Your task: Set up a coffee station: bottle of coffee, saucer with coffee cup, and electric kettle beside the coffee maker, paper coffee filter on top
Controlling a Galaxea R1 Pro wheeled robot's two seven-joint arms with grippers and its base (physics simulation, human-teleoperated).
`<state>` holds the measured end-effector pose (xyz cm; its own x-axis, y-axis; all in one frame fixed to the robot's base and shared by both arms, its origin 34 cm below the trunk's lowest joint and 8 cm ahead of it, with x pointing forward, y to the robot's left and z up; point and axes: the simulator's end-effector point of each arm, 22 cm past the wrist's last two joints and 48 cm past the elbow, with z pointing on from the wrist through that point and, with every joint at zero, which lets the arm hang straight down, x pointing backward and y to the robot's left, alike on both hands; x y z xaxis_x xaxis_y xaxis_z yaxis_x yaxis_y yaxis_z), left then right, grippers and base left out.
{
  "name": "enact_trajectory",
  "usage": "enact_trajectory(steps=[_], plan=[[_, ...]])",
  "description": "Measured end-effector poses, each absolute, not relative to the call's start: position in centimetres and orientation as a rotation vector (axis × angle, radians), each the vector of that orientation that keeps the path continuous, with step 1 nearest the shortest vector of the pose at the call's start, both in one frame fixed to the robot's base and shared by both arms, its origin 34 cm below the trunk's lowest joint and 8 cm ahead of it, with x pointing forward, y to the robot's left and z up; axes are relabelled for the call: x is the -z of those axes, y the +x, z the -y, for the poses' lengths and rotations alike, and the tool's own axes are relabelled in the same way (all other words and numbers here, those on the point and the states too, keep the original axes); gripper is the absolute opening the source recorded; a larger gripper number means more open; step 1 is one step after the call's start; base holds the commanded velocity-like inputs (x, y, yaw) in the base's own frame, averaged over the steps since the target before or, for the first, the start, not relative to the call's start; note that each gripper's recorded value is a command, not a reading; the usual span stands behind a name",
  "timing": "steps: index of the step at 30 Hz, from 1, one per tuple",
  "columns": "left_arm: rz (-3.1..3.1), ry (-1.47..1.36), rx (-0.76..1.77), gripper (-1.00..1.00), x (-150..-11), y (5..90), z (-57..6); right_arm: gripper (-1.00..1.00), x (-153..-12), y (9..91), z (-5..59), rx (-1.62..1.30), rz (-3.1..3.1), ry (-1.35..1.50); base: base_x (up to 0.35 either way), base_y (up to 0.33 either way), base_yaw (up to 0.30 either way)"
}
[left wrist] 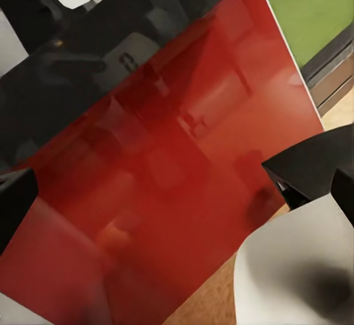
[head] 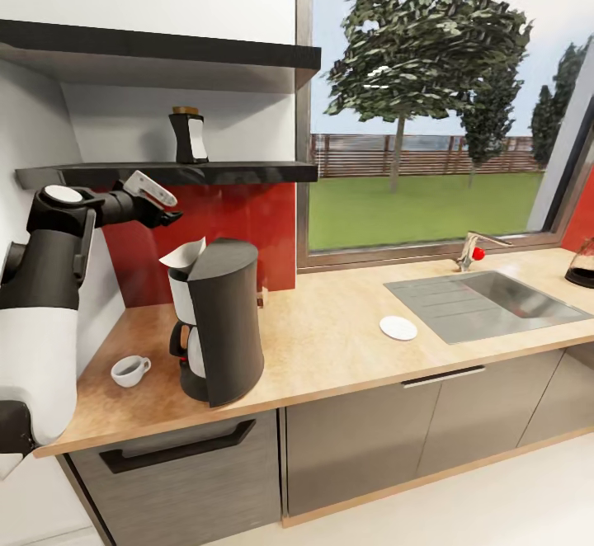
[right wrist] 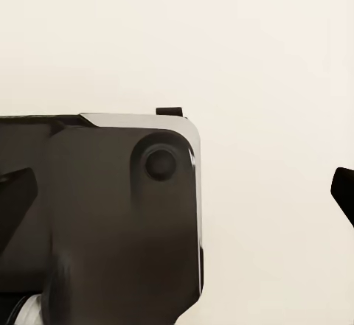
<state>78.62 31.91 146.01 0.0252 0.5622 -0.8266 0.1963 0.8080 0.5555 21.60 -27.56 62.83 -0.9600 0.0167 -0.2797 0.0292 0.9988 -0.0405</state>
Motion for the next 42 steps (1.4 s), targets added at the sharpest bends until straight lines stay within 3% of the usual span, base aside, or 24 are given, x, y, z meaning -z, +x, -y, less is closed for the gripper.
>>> enact_trajectory(steps=[10, 33, 42], plan=[[-1.546, 0.628, -0.317, 1.00, -146.1, 78.6, -31.8, 1.00, -62.8, 21.6, 27.6, 0.064, -2.858, 0.034, -0.025, -0.022, 0.000], [-1.540, 0.629, -0.317, 1.00, -146.3, 78.5, -31.7, 1.00, -62.8, 21.6, 27.6, 0.064, -2.859, 0.034, -0.213, -0.178, 0.000], [-1.519, 0.623, -0.328, 1.00, -147.3, 78.0, -31.7, 1.00, -62.8, 21.5, 27.5, 0.063, -2.859, 0.032, -0.040, -0.027, 0.000]])
